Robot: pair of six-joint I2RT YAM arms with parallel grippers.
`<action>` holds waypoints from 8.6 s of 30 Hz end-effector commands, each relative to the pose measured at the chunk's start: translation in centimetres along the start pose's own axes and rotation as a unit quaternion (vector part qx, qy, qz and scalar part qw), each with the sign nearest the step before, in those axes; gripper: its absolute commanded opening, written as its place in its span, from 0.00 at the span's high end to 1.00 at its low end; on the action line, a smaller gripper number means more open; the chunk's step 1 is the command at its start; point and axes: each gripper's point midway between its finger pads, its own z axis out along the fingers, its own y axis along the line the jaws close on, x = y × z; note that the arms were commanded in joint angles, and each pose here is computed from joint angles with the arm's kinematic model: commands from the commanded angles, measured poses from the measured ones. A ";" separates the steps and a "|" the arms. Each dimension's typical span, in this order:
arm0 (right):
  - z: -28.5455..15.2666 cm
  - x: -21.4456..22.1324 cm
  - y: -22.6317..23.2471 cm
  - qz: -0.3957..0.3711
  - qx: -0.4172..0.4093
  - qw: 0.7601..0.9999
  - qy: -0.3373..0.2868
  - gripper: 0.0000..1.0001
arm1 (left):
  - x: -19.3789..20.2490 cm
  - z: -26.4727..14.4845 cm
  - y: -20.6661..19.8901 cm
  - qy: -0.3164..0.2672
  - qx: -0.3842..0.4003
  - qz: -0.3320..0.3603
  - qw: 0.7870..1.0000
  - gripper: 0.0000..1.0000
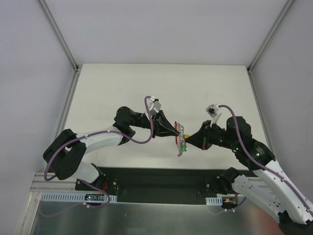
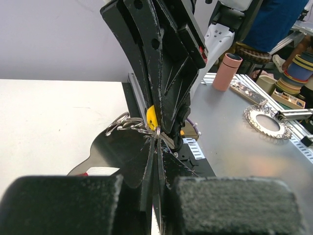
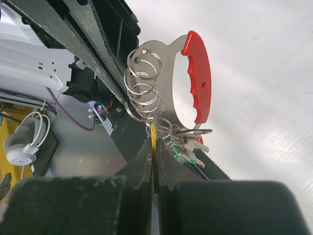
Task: Remove the keys from the keyring
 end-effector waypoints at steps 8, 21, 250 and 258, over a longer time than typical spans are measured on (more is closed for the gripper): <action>-2.2 -3.0 1.7 -0.033 0.005 0.998 -0.044 0.99 | -4.3 0.1 -3.6 -0.066 0.073 0.153 0.983 1.00; -2.2 -2.8 1.9 -0.047 -0.003 0.998 -0.031 0.99 | -2.7 0.0 -3.0 -0.041 0.068 0.124 0.989 0.62; -0.8 -3.1 2.0 -0.138 -0.010 0.990 0.018 0.57 | -2.8 0.0 0.5 -0.077 -0.202 0.382 0.898 1.00; -3.6 -9.6 1.3 -0.328 0.053 0.931 -0.151 0.60 | -3.8 -1.2 -0.7 -0.121 -0.174 0.348 0.913 1.00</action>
